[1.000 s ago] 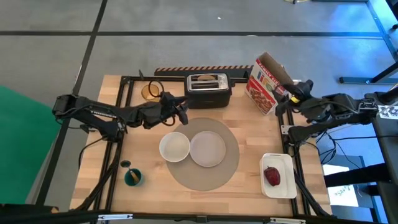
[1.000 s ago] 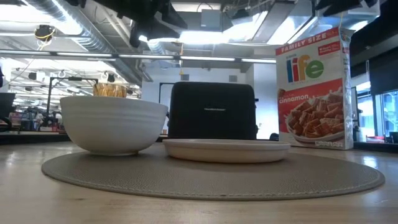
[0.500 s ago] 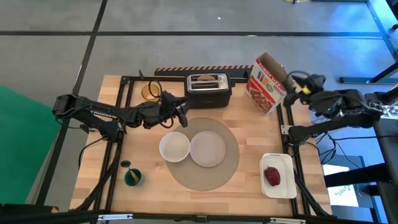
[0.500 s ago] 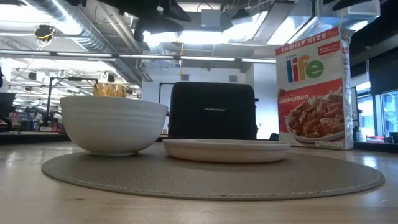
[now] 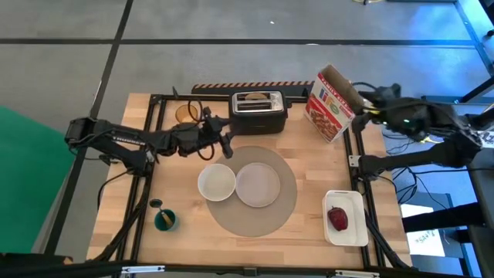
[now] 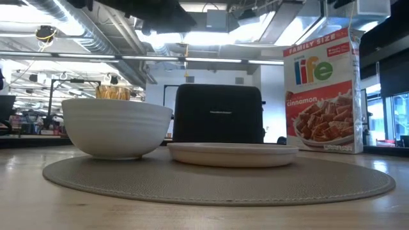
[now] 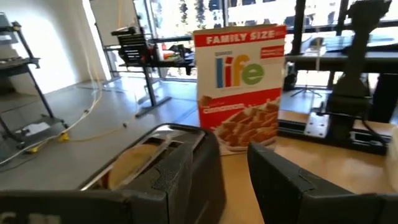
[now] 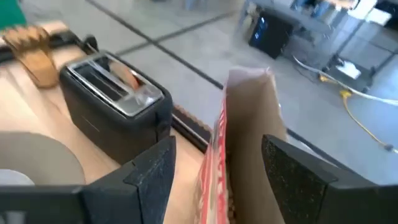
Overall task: Arrange a breakfast setting
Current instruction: Pour the cereal from the cereal box into the white bowl
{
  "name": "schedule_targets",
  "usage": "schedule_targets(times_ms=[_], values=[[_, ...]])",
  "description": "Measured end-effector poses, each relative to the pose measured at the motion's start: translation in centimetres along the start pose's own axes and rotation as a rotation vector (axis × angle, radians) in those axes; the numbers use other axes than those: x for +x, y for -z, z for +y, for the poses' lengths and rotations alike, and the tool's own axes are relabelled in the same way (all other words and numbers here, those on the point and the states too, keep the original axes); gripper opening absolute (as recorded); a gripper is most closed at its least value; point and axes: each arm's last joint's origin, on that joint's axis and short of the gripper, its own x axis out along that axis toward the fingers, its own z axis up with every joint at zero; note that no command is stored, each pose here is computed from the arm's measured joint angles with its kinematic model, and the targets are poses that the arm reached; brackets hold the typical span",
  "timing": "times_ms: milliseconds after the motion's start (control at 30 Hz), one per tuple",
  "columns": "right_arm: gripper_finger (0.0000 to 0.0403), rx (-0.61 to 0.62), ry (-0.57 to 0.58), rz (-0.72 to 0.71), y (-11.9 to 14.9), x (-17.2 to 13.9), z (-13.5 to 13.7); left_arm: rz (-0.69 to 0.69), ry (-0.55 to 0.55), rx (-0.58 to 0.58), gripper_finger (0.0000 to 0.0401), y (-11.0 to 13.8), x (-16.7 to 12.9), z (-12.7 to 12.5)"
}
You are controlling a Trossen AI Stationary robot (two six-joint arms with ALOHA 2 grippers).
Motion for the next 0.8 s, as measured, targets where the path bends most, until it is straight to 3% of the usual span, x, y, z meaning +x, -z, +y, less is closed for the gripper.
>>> schedule_targets(times_ms=[233,533,667,800], values=[[0.0229,0.009,0.108,0.156,-1.0,4.2,0.8,-0.017,0.042,-0.077,0.0149,-0.1,0.8,1.5],[0.0227,0.174,0.017,0.304,-1.8,9.4,-1.7,-0.011,0.066,-0.090,0.0149,-0.1,1.1,1.9],[0.0199,0.214,0.004,0.387,-1.4,10.9,-2.7,-0.006,0.105,-0.086,0.0149,0.0,0.9,1.4],[0.0142,0.214,0.006,0.427,-1.3,12.1,-3.2,0.018,0.116,-0.074,0.0149,0.2,0.7,1.1]])
